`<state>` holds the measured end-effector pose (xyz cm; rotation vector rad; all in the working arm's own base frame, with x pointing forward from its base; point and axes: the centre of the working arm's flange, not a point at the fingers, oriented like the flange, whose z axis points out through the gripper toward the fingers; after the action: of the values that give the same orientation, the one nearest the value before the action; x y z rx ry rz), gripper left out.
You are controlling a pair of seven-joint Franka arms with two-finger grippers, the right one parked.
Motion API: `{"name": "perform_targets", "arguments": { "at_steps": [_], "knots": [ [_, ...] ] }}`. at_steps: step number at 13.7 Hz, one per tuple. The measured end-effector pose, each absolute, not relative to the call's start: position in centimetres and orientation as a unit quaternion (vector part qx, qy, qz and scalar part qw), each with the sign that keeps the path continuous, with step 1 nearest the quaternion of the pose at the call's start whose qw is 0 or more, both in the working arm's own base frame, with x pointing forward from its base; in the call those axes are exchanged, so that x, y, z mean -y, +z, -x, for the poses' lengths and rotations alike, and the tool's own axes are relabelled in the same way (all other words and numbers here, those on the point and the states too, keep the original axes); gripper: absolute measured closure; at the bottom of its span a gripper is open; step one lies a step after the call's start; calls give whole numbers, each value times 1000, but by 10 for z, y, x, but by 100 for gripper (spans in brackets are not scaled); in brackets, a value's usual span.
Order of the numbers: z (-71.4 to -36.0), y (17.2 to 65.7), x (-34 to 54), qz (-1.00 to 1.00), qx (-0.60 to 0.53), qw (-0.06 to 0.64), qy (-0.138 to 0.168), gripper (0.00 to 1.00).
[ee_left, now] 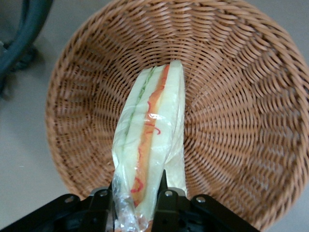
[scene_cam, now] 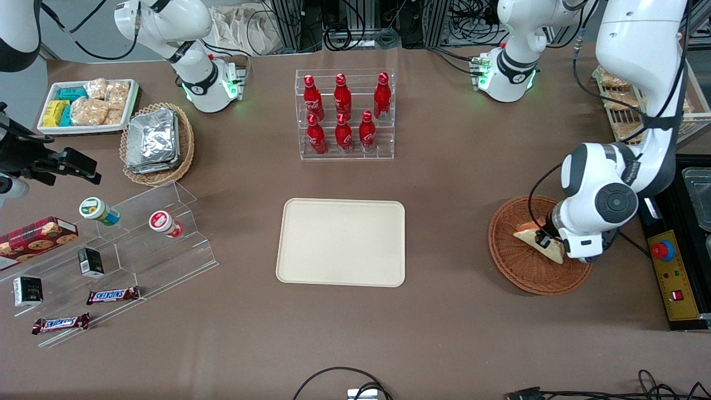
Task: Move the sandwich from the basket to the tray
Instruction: 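Lift the sandwich out of the basket and carry it over the cream tray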
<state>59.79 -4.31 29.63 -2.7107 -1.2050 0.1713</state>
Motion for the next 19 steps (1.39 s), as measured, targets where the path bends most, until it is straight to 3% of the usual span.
{"name": "perform_targets", "arguments": {
  "at_steps": [4, 7, 10, 14, 16, 19],
  "knots": [
    [-620, 406, 63, 968, 229, 80, 69, 84],
    [-623, 488, 114, 995, 55, 60, 54, 84],
    [-605, 522, 193, 997, -55, 42, 42, 84],
    [-577, 516, 291, 992, -121, 23, 33, 84],
    [-574, 483, 328, 994, -103, 24, 41, 84],
    [-578, 410, 375, 993, -99, 51, 26, 85]
  ]
}}
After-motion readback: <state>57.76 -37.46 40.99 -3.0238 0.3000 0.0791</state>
